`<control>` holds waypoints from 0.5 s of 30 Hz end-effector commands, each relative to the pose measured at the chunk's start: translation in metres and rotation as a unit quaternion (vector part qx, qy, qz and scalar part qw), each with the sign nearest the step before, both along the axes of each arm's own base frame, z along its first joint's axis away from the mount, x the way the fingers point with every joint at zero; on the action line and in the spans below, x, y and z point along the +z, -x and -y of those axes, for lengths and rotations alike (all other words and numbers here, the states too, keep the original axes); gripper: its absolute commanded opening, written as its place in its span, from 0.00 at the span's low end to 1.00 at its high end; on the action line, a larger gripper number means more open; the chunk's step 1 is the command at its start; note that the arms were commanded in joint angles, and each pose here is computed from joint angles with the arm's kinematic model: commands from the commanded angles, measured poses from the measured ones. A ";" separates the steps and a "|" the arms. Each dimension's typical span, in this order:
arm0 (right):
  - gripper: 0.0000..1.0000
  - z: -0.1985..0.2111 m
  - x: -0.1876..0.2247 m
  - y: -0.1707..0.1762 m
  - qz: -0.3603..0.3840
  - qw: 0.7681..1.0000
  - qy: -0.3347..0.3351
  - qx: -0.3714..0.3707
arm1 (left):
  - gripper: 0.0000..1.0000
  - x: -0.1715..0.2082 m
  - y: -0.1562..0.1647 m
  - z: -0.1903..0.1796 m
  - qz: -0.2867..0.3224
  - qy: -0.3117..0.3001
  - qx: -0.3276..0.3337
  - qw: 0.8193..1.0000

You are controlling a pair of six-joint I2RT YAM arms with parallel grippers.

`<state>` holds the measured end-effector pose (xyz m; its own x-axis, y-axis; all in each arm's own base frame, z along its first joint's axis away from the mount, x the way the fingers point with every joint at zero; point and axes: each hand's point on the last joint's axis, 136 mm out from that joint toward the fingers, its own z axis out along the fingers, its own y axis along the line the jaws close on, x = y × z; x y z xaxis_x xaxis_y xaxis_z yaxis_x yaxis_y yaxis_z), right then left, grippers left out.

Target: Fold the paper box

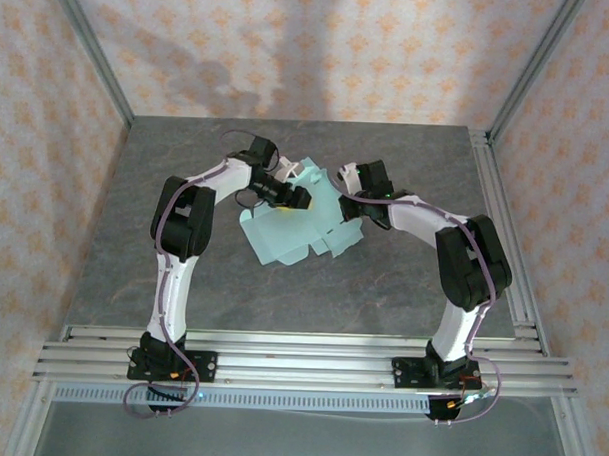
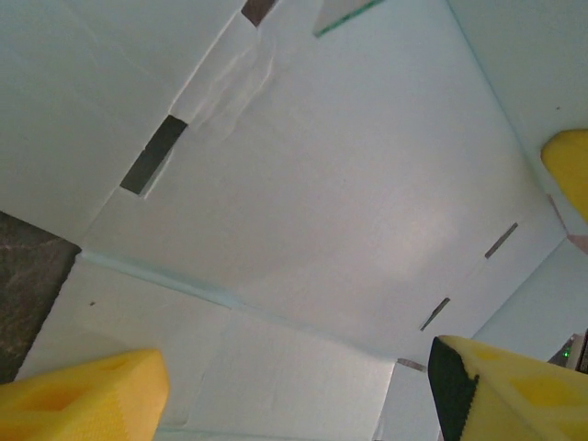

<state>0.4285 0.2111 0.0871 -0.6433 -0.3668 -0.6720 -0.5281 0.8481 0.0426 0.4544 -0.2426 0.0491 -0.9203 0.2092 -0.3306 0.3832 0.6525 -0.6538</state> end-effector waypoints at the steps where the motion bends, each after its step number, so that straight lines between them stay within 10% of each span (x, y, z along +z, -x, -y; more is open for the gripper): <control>1: 0.00 0.003 0.007 -0.009 0.013 1.000 0.015 -0.008 | 0.78 -0.023 0.002 -0.009 -0.013 -0.024 0.027 0.999; 15: 0.00 0.004 0.004 -0.005 0.009 0.998 0.064 0.000 | 1.00 0.101 -0.022 -0.059 0.192 0.065 0.240 0.949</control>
<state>0.4281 0.2090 0.0832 -0.6507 -0.4164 -0.6350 -0.5254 0.8506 -0.0193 0.4491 -0.2093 0.1091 -0.8319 -0.1085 -0.5443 0.3205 0.7068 -0.6307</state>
